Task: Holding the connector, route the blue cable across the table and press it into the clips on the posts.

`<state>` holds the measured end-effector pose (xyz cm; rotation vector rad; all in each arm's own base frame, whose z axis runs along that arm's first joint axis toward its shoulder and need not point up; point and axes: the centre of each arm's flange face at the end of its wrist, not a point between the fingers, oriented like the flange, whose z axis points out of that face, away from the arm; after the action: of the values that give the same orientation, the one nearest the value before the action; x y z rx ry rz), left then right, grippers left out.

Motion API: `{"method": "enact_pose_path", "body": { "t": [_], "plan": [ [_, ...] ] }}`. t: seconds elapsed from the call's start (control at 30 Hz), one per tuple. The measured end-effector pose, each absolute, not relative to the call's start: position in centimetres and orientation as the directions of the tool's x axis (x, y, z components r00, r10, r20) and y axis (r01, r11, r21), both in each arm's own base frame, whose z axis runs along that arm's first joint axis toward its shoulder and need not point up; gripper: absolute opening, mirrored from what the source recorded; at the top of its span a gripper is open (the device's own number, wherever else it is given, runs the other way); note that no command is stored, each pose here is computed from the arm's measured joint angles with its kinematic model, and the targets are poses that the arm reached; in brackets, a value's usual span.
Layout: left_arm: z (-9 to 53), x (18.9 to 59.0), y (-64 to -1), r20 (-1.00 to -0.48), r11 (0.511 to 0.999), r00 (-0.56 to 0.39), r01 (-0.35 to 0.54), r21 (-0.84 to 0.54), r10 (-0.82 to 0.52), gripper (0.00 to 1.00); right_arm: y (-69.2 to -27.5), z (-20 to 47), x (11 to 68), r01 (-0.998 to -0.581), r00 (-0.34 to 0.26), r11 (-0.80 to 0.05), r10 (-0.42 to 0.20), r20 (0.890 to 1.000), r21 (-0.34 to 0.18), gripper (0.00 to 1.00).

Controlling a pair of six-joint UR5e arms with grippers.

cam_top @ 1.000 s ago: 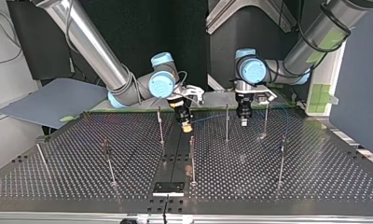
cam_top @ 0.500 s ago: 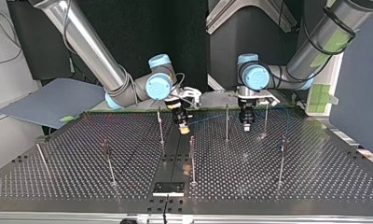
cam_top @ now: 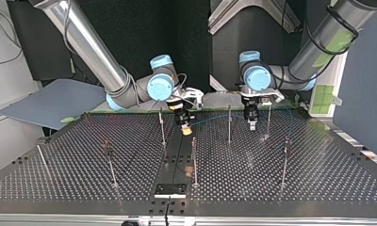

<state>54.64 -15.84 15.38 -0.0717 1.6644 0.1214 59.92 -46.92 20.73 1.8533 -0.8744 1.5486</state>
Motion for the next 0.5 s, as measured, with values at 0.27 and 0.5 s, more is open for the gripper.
{"method": "enact_pose_path", "body": {
  "t": [0.27,0.5],
  "plan": [
    [15.5,52.2,-16.9,-0.986,0.993,-0.157,-0.1,0.063,0.047,1.0,-46.9,20.7,59.9,-0.778,0.12,-0.628,-0.127,0.985,0.013,0.0],
    [16.7,49.8,-17.6,-0.991,0.995,-0.129,-0.091,0.05,0.038,1.0,-46.9,20.7,59.9,-0.778,0.121,-0.629,-0.129,0.984,0.013,0.0]
  ]
}}
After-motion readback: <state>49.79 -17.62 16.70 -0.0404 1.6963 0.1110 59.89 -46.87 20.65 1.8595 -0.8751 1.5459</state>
